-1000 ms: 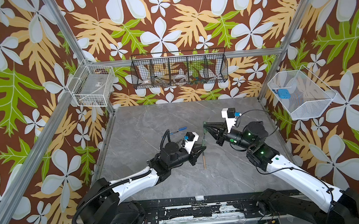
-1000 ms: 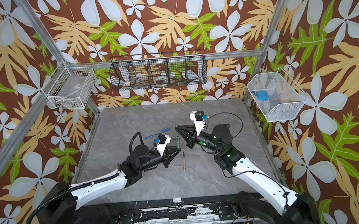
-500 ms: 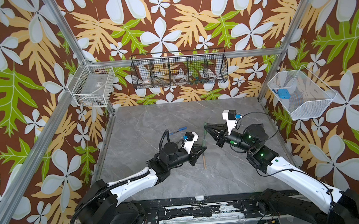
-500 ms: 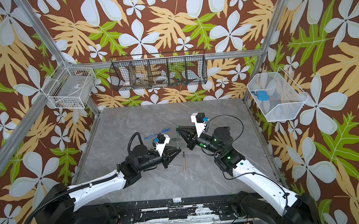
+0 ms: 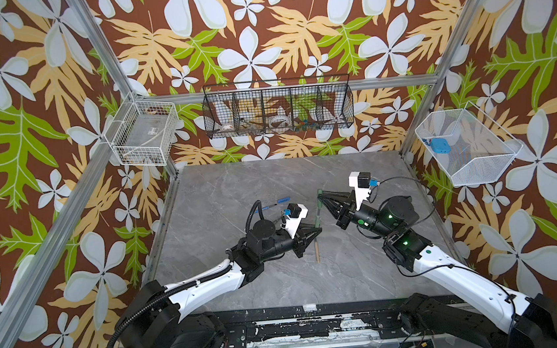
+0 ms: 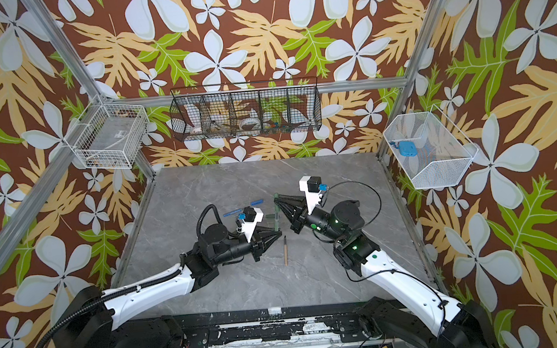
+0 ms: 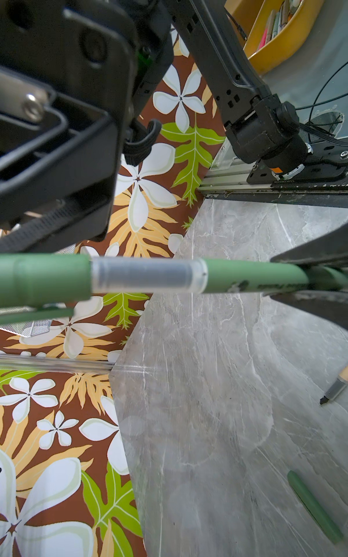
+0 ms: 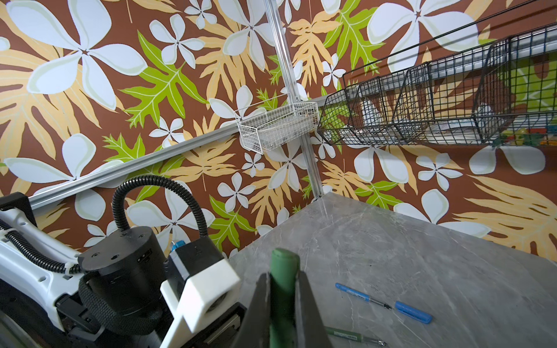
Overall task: Insert pens into pen caps
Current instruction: Put on the pen cap to the pen.
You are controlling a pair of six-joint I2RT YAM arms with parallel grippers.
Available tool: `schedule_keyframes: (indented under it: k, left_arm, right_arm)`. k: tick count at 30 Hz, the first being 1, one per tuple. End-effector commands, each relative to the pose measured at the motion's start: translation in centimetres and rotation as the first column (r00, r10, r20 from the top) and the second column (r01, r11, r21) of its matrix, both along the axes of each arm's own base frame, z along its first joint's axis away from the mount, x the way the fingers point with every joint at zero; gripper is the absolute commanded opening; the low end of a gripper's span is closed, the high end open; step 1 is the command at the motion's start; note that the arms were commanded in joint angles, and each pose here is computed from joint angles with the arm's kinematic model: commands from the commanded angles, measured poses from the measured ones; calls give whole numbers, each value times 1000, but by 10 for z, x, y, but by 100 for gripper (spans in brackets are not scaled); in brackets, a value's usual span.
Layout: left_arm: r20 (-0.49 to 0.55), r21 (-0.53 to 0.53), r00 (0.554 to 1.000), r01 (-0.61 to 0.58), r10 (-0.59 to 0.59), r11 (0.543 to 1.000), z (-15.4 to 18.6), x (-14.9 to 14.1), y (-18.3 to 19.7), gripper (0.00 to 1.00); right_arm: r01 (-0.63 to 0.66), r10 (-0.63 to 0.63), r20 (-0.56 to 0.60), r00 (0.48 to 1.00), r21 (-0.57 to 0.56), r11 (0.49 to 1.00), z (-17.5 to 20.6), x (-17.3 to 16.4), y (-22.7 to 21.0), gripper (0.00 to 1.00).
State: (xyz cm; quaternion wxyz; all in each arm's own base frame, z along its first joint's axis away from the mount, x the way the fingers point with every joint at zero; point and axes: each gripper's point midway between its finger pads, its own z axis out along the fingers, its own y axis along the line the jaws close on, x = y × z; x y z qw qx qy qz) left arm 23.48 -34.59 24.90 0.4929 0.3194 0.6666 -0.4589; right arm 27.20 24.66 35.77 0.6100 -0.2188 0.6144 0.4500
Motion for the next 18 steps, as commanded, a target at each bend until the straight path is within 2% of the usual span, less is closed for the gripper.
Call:
schedule_keyframes:
  k: [1, 13, 18]
  left_arm:
    - [81, -67, 996, 38, -32, 997, 27, -4, -4, 0]
    - [126, -50, 992, -14, 20, 999, 38, 3, 1, 0]
    - [133, -45, 991, -18, 24, 999, 39, 4, 1, 0]
  right_arm:
    - [-9, 9, -2, 1000, -2, 1000, 0, -1, 2, 10]
    - [22, -22, 4, 1000, -41, 999, -2, -7, -6, 10]
    - [31, -30, 18, 999, -46, 998, 0, -11, -9, 15]
